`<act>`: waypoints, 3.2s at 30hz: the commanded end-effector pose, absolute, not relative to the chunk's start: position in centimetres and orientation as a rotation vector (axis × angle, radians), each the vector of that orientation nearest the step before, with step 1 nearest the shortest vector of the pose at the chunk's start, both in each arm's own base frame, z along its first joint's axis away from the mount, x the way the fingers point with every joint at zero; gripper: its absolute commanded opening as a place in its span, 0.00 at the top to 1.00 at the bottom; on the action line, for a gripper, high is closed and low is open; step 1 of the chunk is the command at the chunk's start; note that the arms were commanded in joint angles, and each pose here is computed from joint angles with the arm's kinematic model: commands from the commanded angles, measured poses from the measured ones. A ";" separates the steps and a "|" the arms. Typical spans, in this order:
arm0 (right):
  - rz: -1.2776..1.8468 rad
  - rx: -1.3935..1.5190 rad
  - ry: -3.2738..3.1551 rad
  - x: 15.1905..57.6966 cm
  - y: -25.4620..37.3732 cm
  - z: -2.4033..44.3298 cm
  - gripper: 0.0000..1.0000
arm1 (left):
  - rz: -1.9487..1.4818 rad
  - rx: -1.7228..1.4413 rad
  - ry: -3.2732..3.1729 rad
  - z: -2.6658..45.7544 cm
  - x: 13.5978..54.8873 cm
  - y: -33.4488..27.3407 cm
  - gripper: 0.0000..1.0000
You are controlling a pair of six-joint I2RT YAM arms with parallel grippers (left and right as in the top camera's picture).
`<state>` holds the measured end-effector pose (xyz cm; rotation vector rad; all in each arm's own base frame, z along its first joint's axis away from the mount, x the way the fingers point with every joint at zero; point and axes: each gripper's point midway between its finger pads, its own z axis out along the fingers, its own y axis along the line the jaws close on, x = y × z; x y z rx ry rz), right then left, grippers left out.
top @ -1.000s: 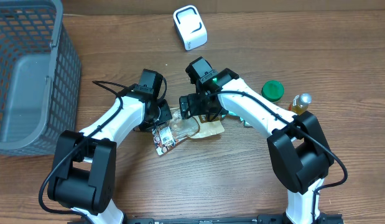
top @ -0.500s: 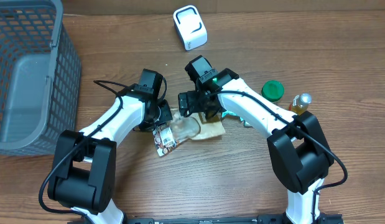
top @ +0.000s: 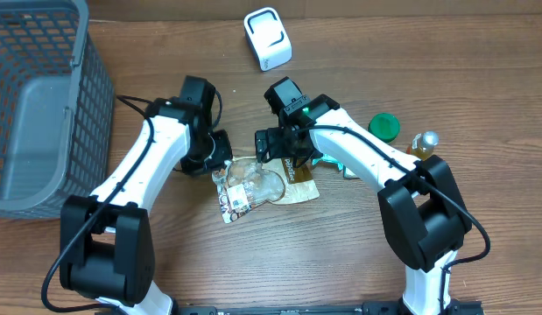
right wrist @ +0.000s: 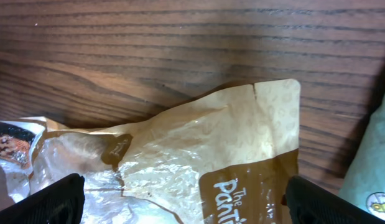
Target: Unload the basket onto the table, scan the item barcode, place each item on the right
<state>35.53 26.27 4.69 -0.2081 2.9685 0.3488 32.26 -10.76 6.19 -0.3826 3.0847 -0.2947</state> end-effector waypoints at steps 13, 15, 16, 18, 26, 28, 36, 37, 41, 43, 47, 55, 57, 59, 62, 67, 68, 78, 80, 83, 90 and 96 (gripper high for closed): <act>0.491 -0.179 2.990 34.1 26.9 3.6 0.00 | -0.172 -0.297 3.236 -1.4 29.9 -10.5 0.96; 0.595 -0.197 2.989 33.5 27.9 3.3 0.00 | -0.164 -0.301 3.254 -2.1 29.7 -10.4 0.96; 0.647 -0.206 2.990 33.2 28.4 3.2 0.00 | -0.163 -0.302 3.259 -2.3 29.7 -10.4 0.96; 0.730 -0.222 2.987 32.8 29.2 3.1 0.01 | -0.171 -0.303 3.264 -2.4 29.6 -10.5 0.96; 1.044 -0.261 2.924 31.7 32.0 3.2 0.16 | -0.177 -0.302 3.257 -2.4 29.7 -10.6 0.96; 1.082 -0.273 2.911 31.7 32.4 3.5 0.23 | -0.176 -0.302 3.260 -2.4 29.7 -10.6 0.96; 1.086 -0.285 2.901 31.8 32.5 3.6 0.57 | -0.184 -0.303 3.256 -2.4 29.8 -10.7 0.96; 1.085 -0.290 2.899 31.8 32.5 3.6 0.59 | -0.190 -0.303 3.256 -2.4 29.8 -10.7 0.96; 1.085 -0.291 2.900 31.8 32.5 3.6 0.63 | -0.196 -0.302 3.254 -2.4 29.8 -10.8 0.96; 1.080 -0.287 2.913 31.6 32.3 3.5 0.62 | -0.195 -0.302 3.255 -2.4 29.8 -10.8 0.96; 1.081 -0.287 2.911 31.6 32.3 3.5 0.77 | -0.197 -0.303 3.250 -1.4 30.5 -10.9 0.96; 1.079 -0.286 2.915 31.5 32.3 3.5 0.96 | -0.152 -0.336 3.107 5.9 35.9 -9.4 0.96; 1.079 -0.286 2.916 31.5 32.3 3.5 0.96 | -0.104 -0.366 3.067 7.5 37.1 -8.1 0.96; 1.079 -0.286 2.916 31.5 32.3 3.5 0.96 | -0.049 -0.399 3.033 8.8 38.0 -6.7 0.92; 1.079 -0.286 2.916 31.5 32.3 3.5 0.96 | 0.029 -0.465 2.991 9.4 38.8 -4.1 0.44; 1.079 -0.286 2.916 31.5 32.3 3.5 0.96 | 0.054 -0.562 2.975 9.4 39.0 -1.4 0.00; 1.079 -0.286 2.916 31.5 32.3 3.5 0.96 | 0.053 -0.574 2.969 9.4 39.1 -1.1 0.00; 1.079 -0.286 2.916 31.5 32.3 3.5 0.96 | 0.053 -0.596 2.963 9.4 39.1 -0.5 0.00; 1.079 -0.286 2.916 31.5 32.3 3.5 0.96 | 0.053 -0.596 2.963 9.4 39.1 -0.5 0.00; 1.078 -0.286 2.916 31.5 32.3 3.5 0.96 | 0.053 -0.596 2.963 9.4 39.1 -0.5 0.00; 1.079 -0.287 2.915 31.5 32.3 3.5 0.96 | 0.053 -0.596 2.963 9.4 39.1 -0.5 0.00; 1.079 -0.286 2.915 31.5 32.3 3.5 0.96 | 0.053 -0.596 2.963 9.4 39.1 -0.5 0.00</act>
